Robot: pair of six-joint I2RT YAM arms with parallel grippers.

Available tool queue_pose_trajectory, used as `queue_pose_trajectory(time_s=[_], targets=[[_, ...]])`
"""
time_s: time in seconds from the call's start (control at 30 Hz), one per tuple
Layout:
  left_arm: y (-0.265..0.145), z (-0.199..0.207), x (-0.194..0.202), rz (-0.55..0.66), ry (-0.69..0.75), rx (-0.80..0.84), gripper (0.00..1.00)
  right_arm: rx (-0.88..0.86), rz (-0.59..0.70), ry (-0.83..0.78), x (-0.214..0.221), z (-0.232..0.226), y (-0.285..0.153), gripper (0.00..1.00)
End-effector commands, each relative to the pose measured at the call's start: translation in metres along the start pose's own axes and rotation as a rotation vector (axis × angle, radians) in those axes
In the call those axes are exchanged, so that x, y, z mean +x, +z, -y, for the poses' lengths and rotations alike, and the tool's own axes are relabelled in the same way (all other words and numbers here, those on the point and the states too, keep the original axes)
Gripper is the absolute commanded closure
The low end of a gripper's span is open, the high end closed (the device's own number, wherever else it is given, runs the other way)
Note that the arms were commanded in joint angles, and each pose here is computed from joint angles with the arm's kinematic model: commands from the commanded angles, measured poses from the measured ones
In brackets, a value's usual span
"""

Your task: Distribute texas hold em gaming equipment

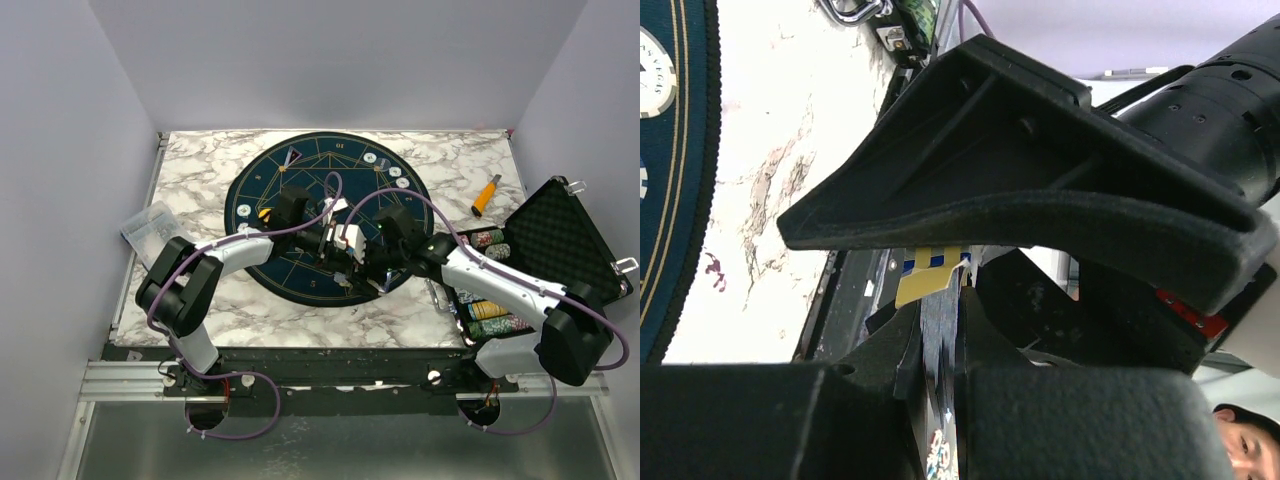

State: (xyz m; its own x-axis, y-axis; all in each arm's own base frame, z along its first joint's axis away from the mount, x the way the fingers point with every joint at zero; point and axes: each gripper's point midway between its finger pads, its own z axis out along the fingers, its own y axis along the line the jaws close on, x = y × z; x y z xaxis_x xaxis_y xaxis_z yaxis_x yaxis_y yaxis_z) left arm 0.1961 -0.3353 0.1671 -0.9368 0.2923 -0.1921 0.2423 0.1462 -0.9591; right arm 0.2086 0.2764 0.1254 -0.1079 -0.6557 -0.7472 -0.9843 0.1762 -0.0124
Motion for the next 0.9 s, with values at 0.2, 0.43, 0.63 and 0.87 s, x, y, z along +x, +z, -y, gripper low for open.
queue_pose_trajectory(time_s=[0.2,0.43,0.63,0.87], targets=[[0.002,0.011,-0.004,0.001,0.05,0.026,1.0,0.088,0.021,-0.045,-0.01,0.015,-0.002,0.73],[-0.006,0.006,-0.01,0.055,0.093,-0.006,0.55,0.067,0.042,-0.038,-0.013,0.008,-0.007,0.99],[-0.02,0.008,-0.014,0.116,0.152,-0.031,0.47,0.023,0.07,-0.021,-0.017,-0.003,-0.009,0.99],[-0.04,-0.004,-0.02,0.189,0.202,-0.119,0.46,-0.021,0.081,0.019,-0.015,-0.011,-0.009,0.99]])
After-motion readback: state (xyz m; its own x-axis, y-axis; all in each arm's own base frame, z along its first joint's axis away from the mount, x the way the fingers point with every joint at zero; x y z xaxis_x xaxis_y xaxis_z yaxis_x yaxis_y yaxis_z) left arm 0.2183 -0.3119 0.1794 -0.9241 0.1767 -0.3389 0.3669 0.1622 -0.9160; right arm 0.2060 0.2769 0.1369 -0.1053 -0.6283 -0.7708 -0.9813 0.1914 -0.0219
